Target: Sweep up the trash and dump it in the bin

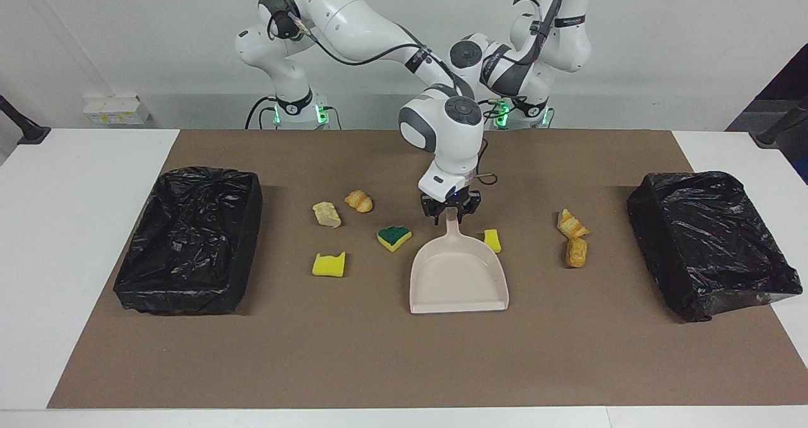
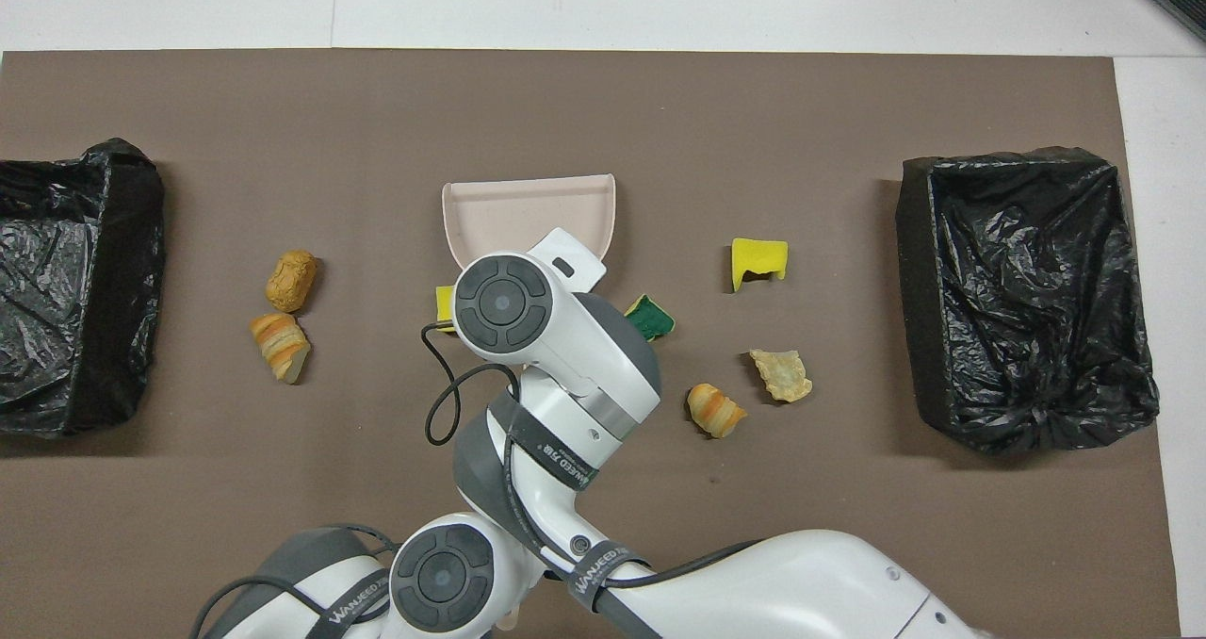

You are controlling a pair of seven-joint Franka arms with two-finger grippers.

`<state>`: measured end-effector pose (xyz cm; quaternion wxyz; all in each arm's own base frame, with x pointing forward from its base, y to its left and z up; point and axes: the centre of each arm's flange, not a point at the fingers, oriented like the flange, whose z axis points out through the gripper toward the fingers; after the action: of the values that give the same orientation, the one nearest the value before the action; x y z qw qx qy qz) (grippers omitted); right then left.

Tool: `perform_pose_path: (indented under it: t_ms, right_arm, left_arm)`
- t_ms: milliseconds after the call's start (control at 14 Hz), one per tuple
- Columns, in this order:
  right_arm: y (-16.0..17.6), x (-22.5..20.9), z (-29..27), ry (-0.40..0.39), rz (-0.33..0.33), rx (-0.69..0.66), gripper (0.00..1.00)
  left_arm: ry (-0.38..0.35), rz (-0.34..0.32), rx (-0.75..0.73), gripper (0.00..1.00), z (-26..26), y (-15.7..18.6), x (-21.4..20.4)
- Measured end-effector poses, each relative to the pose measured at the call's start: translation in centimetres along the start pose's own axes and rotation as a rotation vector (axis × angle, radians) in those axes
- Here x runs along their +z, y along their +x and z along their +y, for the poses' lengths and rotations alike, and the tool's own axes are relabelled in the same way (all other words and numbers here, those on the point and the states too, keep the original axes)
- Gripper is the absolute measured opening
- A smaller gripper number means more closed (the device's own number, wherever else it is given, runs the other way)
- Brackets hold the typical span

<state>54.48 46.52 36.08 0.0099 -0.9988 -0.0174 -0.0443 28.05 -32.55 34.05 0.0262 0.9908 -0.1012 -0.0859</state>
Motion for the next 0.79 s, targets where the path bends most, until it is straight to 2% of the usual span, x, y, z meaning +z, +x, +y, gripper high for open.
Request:
perform_pose_path:
  t_ms: [287, 645, 788]
  right_arm:
    - [0.6, -2.5, 0.6, 0.013, 0.033, -0.094, 0.31]
    - [3.9, -9.6, 8.1, -0.021, 0.046, -0.414, 0.31]
    - [4.8, -11.1, 11.2, -0.041, 0.026, -0.566, 0.31]
  left_arm:
    - [0.04, -0.008, -0.012, 0.26, -1.8, 0.7, -0.2]
    - [0.077, -0.024, -0.046, 0.26, -4.6, 1.3, -1.6]
    - [0.094, -0.028, -0.048, 0.26, -5.5, 1.0, -2.3]
